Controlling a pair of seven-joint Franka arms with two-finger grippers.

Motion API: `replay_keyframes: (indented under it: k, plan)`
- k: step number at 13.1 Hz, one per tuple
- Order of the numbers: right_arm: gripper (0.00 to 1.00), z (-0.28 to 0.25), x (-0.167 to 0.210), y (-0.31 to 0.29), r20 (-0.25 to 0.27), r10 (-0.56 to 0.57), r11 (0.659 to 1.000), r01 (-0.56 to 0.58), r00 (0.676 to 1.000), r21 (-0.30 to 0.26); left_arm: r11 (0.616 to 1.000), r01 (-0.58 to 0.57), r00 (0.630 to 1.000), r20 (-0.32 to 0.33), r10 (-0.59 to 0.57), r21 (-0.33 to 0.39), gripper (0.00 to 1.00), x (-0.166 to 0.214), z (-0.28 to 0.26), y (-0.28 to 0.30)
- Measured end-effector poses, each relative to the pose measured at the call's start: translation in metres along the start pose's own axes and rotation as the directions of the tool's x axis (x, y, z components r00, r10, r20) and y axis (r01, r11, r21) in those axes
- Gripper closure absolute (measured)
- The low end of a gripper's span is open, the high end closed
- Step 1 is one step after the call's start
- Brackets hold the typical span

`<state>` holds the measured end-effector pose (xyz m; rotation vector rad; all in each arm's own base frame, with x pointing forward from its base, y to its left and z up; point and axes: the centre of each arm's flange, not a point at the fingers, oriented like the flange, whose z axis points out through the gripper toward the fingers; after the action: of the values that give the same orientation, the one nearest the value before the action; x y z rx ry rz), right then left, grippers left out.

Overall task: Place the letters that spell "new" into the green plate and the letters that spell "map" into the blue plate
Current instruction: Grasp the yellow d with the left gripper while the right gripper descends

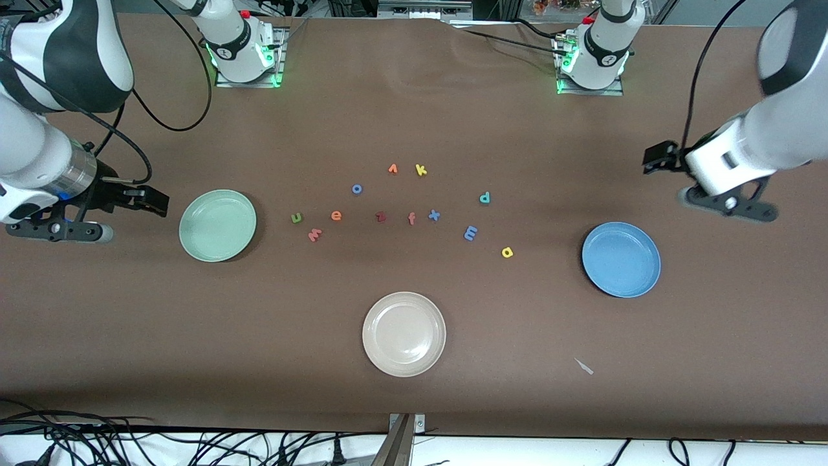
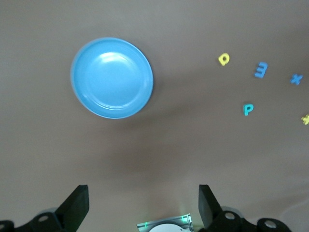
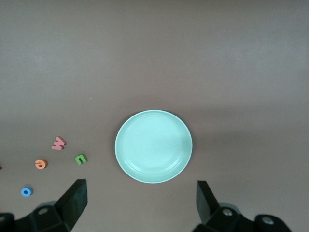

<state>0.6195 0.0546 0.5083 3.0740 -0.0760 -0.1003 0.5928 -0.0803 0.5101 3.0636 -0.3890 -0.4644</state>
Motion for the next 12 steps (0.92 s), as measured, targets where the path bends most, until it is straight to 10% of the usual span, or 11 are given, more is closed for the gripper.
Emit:
replay_keyframes:
  k: [5, 12]
  plan:
    - [0.00, 0.052, 0.013, -0.021, 0.103, 0.050, 0.993, -0.061, 0.993, 0.104, 1.000, -0.015, 0.999, -0.031, 0.015, -0.002, 0.00, 0.071, 0.069, 0.075]
    - [0.00, 0.143, -0.015, -0.125, 0.062, 0.222, 0.964, -0.229, 0.973, 0.138, 0.969, 0.247, 0.965, -0.088, -0.249, -0.031, 0.00, 0.151, 0.222, 0.173]
